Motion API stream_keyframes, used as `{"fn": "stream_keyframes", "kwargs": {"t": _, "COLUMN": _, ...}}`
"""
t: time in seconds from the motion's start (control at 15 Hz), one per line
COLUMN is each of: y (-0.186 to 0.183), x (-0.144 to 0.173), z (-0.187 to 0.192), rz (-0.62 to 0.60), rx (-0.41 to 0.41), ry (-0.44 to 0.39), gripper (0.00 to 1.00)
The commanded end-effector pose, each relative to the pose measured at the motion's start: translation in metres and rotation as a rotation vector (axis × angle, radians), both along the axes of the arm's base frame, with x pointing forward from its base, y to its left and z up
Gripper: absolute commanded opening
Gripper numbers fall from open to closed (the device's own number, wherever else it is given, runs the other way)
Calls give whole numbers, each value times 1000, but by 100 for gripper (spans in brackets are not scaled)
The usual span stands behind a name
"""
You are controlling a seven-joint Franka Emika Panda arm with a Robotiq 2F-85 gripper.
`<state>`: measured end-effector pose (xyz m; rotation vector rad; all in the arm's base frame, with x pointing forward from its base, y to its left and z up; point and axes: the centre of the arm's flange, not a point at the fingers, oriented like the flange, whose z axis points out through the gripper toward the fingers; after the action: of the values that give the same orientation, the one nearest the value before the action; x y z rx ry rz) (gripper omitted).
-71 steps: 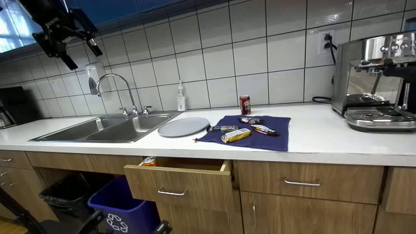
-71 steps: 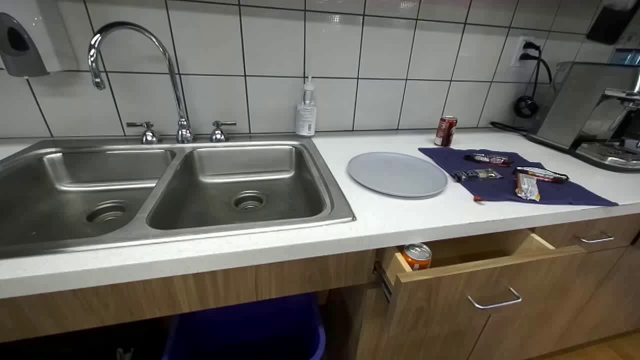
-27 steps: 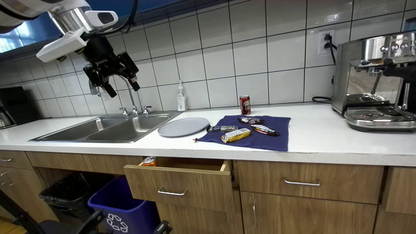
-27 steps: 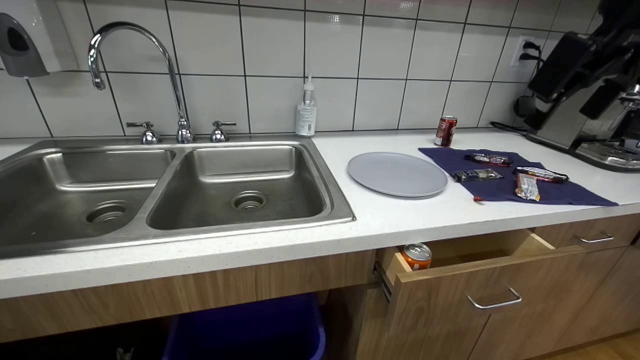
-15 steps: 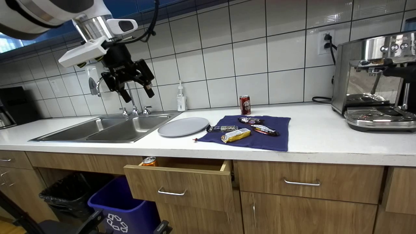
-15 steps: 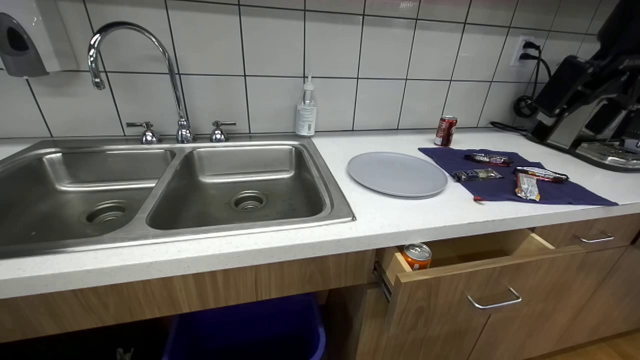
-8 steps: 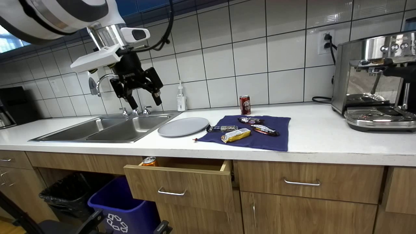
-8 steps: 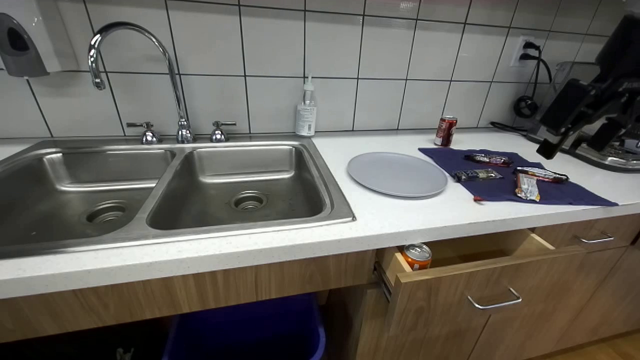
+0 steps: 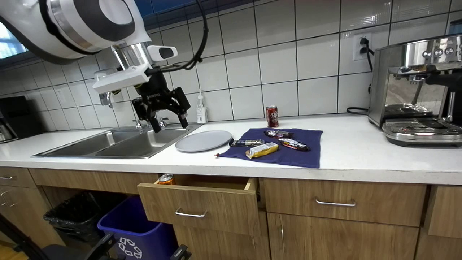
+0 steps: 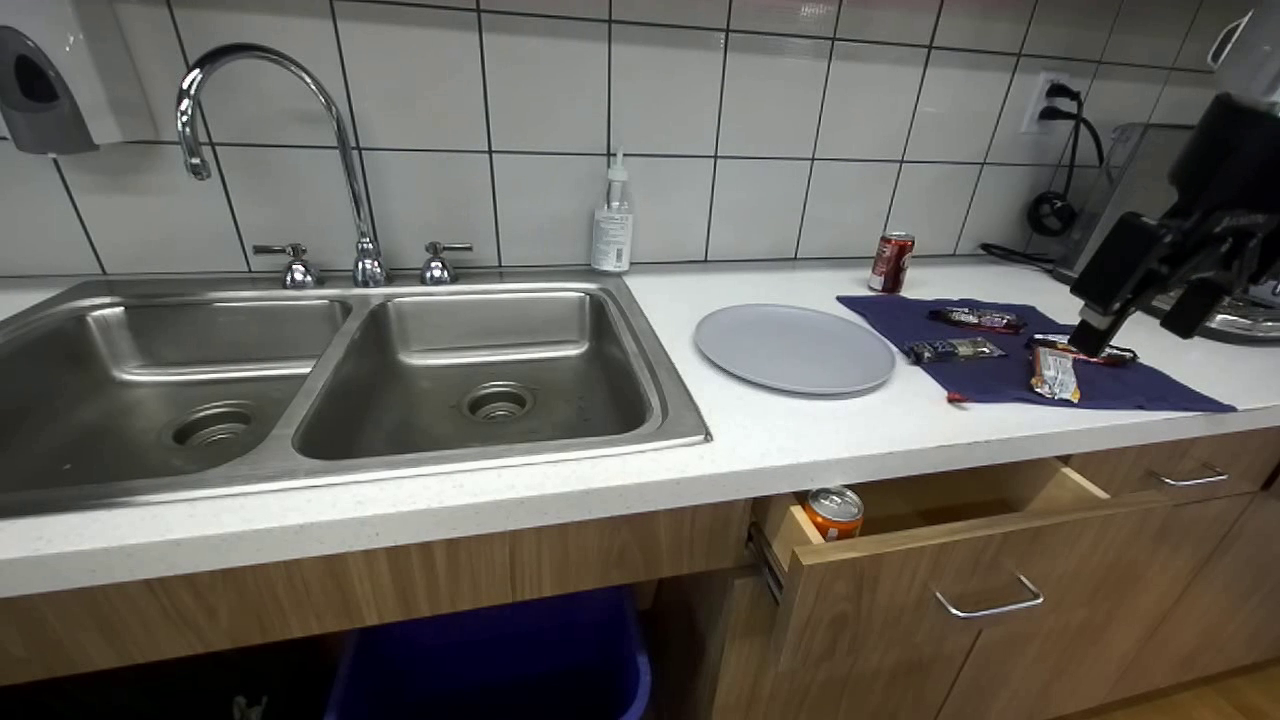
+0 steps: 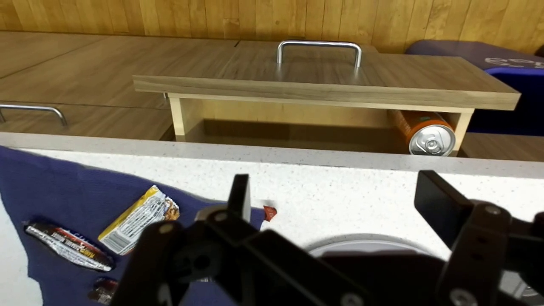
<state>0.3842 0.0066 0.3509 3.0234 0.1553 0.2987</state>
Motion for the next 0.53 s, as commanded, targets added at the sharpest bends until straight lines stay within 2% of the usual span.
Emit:
{"fn": "stream_keyframes", "kwargs": {"t": 0.0, "y": -11, "x": 15, "z": -16, "rz": 19, "rx": -21, "ry": 0, "gripper": 100}}
{"fn": "stream_keyframes", "kwargs": {"t": 0.47, "y": -7, "x": 25, "z": -46, "rz": 13, "rx": -12, "ry": 18, "gripper": 100}}
